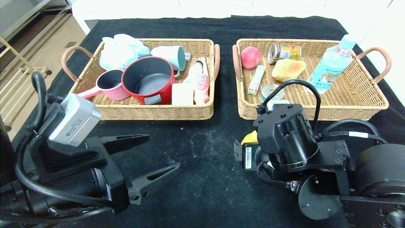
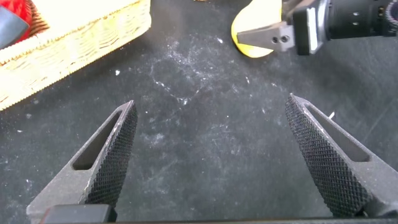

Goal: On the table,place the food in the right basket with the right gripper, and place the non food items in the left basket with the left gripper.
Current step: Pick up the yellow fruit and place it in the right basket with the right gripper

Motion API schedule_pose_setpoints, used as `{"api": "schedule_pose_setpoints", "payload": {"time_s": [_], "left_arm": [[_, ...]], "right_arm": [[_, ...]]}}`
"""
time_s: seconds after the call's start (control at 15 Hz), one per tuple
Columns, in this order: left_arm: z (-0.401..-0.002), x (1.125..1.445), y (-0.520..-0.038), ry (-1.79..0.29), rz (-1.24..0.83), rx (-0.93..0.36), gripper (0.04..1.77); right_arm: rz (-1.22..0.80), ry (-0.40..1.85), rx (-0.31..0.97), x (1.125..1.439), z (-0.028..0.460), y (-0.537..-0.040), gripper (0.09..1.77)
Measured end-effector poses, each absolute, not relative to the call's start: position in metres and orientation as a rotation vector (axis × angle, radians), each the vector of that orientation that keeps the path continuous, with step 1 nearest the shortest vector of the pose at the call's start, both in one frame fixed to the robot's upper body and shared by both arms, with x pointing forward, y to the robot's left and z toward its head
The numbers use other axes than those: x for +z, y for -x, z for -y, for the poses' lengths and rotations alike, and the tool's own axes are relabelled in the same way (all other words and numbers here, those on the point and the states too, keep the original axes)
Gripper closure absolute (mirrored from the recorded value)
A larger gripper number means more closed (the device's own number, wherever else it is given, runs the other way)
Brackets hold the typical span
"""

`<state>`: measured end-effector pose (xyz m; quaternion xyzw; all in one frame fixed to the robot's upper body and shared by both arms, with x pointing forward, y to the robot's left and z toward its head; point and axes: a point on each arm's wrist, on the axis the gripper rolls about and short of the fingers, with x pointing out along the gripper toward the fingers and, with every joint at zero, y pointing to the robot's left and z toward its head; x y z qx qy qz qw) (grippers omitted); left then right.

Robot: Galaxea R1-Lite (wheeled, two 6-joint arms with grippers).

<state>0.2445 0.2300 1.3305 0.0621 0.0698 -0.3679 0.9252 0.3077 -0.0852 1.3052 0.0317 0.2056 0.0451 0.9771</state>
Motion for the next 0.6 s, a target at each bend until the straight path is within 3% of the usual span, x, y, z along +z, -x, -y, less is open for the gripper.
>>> {"api": "schedule_pose_setpoints", "payload": {"time_s": [0.6], "left_arm": [[-0.2296, 1.329, -0.2439, -0.131, -0.15, -0.76, 0.09]], "right_arm": [[-0.408, -0.074, 0.076, 1.3001, 0.0821, -0.3172, 0.15]]}}
